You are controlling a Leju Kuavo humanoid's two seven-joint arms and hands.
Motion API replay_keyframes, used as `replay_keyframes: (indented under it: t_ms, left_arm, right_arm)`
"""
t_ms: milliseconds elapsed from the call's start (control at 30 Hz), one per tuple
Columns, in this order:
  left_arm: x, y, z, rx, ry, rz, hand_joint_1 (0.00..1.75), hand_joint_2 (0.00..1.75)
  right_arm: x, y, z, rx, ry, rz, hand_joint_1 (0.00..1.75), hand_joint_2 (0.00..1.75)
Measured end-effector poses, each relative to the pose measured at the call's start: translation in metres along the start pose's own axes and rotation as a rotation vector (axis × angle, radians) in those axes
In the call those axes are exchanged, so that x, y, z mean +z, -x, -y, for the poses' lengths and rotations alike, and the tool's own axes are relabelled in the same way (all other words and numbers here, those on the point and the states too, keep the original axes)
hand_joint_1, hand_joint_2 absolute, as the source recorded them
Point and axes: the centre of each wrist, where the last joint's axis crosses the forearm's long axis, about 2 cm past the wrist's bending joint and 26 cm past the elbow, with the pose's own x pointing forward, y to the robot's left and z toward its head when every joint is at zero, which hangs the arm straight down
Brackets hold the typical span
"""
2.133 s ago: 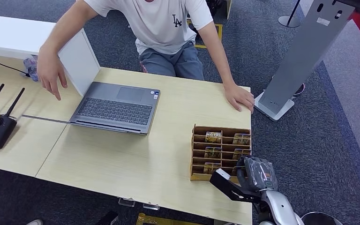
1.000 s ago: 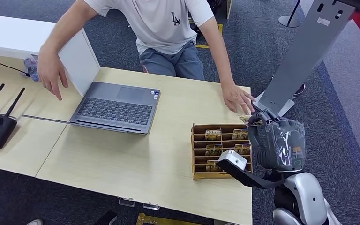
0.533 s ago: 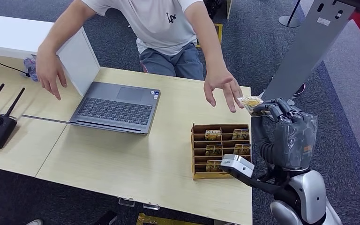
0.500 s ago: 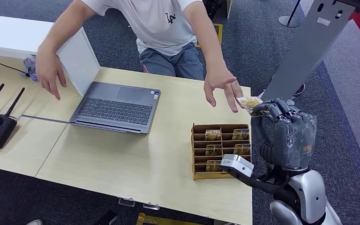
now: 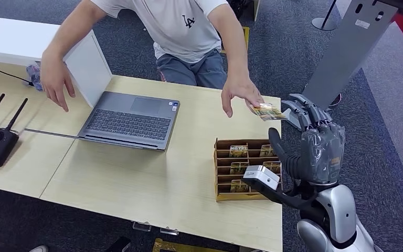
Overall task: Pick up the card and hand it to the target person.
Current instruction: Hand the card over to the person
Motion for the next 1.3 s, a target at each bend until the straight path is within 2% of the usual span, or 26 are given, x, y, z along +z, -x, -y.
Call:
replay_keyframes:
  t_ms: [167,267,300,433,500,700,800,1000,1300]
  left_arm:
    - [0.000,0.000,0.000,0.003,-0.012,-0.003,0.00,0.00]
    - [0.000,0.000,-0.001,0.006,-0.015,-0.004,0.00,0.00]
    - [0.000,0.000,-0.001,0.008,-0.016,-0.004,0.00,0.00]
    - [0.000,0.001,-0.002,0.018,-0.018,-0.012,0.00,0.00]
    - [0.000,0.001,-0.003,0.019,-0.018,-0.018,0.00,0.00]
    - [0.000,0.002,-0.003,0.026,-0.020,-0.031,0.00,0.00]
    - [0.000,0.003,-0.005,0.029,-0.024,-0.036,0.00,0.00]
    - [0.000,0.003,-0.006,0.030,-0.029,-0.042,0.00,0.00]
    - [0.000,0.003,-0.006,0.032,-0.032,-0.042,0.00,0.00]
  right_arm:
    - [0.001,0.000,-0.004,-0.056,-0.027,-0.023,0.00,1.75]
    - [0.002,0.002,-0.007,-0.177,-0.067,-0.052,0.00,1.75]
    - [0.003,0.003,-0.008,-0.251,-0.091,-0.070,0.00,1.75]
    - [0.016,0.011,-0.017,-0.753,-0.275,-0.201,0.00,1.75]
    - [0.023,0.014,-0.020,-0.937,-0.326,-0.244,0.00,1.75]
    - [0.052,0.031,-0.020,-1.238,-0.375,-0.367,0.00,1.75]
    - [0.069,0.041,-0.018,-1.273,-0.370,-0.416,0.00,1.75]
    - [0.092,0.058,-0.009,-1.197,-0.359,-0.514,0.00,1.75]
    - [0.112,0.068,0.000,-1.124,-0.473,-0.633,0.00,1.75]
